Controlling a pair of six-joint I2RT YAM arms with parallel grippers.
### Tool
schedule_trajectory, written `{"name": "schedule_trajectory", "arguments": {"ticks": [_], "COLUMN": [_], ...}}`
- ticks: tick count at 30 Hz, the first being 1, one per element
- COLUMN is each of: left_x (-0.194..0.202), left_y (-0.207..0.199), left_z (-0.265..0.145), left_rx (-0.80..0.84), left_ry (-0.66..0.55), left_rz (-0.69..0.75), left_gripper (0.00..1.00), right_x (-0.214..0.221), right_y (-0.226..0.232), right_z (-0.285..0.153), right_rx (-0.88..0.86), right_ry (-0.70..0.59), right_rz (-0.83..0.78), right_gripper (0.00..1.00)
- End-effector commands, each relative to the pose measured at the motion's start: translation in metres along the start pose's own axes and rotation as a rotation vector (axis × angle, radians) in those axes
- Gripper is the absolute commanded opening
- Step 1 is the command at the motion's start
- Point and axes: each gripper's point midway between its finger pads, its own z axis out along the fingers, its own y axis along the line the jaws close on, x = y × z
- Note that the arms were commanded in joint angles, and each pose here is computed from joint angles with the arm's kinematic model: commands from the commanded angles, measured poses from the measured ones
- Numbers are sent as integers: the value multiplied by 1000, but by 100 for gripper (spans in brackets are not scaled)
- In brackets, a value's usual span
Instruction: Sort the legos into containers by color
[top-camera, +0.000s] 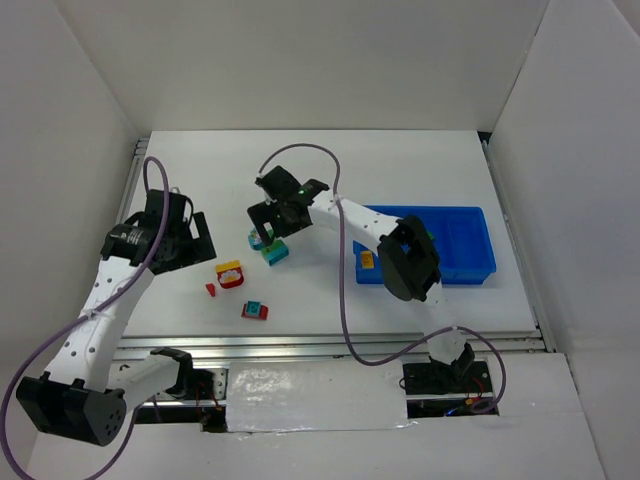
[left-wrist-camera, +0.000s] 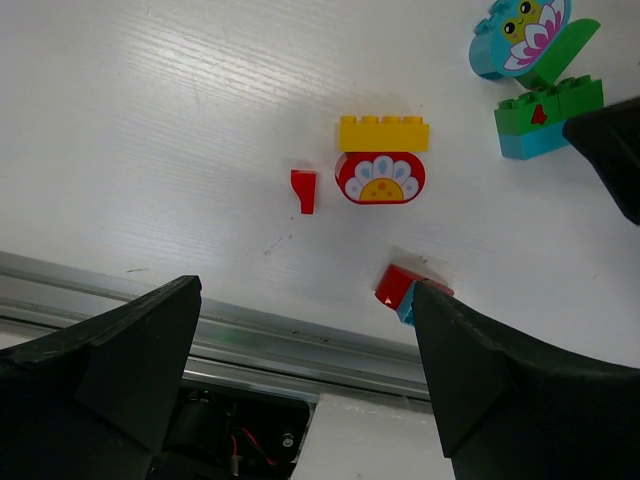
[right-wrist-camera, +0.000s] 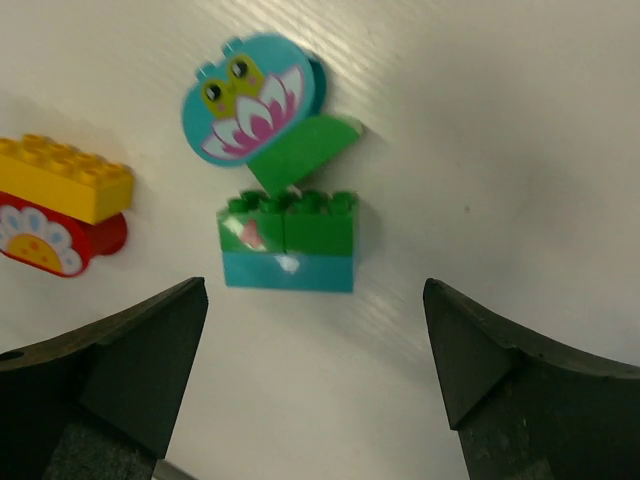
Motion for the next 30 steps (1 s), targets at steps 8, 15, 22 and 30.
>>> {"name": "schedule_trajectory", "arguments": {"ticks": [8, 15, 22, 30], "left_x": [1, 1, 3, 3], "left_y": [6, 5, 4, 3], "left_z": [-14, -14, -11, -12], "left_rx": [10, 14, 21, 26], "left_ry": [-23, -20, -6, -7], "left_rz": [36, 42, 44, 42], "left_gripper": [99, 99, 99, 100], "right_x": [-8, 25, 37, 32], "right_y": [39, 24, 15, 20], "right_z": [22, 43, 54, 47], "right_rx": [-102, 22, 61, 31], "right_ry": [-10, 63, 74, 37], "right_rz": [-85, -101, -85, -88], "right_gripper": [100, 99, 94, 52]}}
